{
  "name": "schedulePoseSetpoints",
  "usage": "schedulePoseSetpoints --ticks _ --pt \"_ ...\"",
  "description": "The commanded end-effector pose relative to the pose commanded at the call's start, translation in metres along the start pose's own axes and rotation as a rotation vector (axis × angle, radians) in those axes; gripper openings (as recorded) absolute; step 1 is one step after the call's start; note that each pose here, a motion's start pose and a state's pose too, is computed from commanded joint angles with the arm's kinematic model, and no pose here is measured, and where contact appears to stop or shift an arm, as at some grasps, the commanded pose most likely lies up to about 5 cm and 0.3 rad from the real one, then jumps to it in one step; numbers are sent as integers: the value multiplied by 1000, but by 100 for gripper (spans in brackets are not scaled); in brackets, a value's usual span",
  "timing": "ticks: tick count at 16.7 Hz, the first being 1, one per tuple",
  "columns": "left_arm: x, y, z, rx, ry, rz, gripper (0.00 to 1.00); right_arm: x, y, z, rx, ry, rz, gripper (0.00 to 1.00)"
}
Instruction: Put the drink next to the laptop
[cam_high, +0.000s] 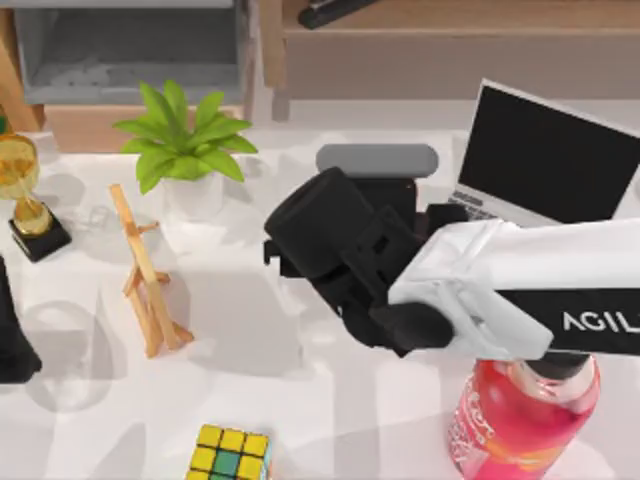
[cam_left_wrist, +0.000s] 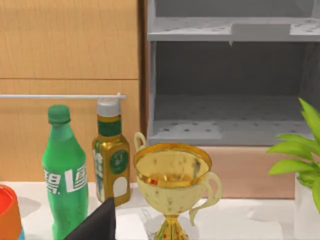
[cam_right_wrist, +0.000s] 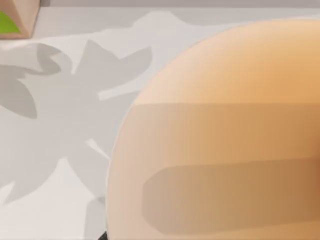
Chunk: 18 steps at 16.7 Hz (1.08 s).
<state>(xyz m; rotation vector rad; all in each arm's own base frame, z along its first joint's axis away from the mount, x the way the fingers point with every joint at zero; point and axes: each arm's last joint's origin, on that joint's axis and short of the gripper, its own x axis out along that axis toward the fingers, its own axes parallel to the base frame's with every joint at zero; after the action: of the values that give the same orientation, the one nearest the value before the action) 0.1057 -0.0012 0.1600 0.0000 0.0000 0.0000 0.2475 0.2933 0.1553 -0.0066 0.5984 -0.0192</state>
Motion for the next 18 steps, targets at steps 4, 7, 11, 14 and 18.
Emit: schedulePoseSetpoints --ticks 4,7,11,14,18 --pt "0 0 0 0 0 0 100 0 0 0 0 0 0 0" --pt "0 0 0 0 0 0 100 -3 1 3 1 -1 3 0" --pt "0 0 0 0 0 0 100 -7 0 8 1 -1 3 0" --pt "0 0 0 0 0 0 100 -5 0 6 -1 3 0 0" --pt "0 0 0 0 0 0 100 -13 -11 37 60 -46 33 0"
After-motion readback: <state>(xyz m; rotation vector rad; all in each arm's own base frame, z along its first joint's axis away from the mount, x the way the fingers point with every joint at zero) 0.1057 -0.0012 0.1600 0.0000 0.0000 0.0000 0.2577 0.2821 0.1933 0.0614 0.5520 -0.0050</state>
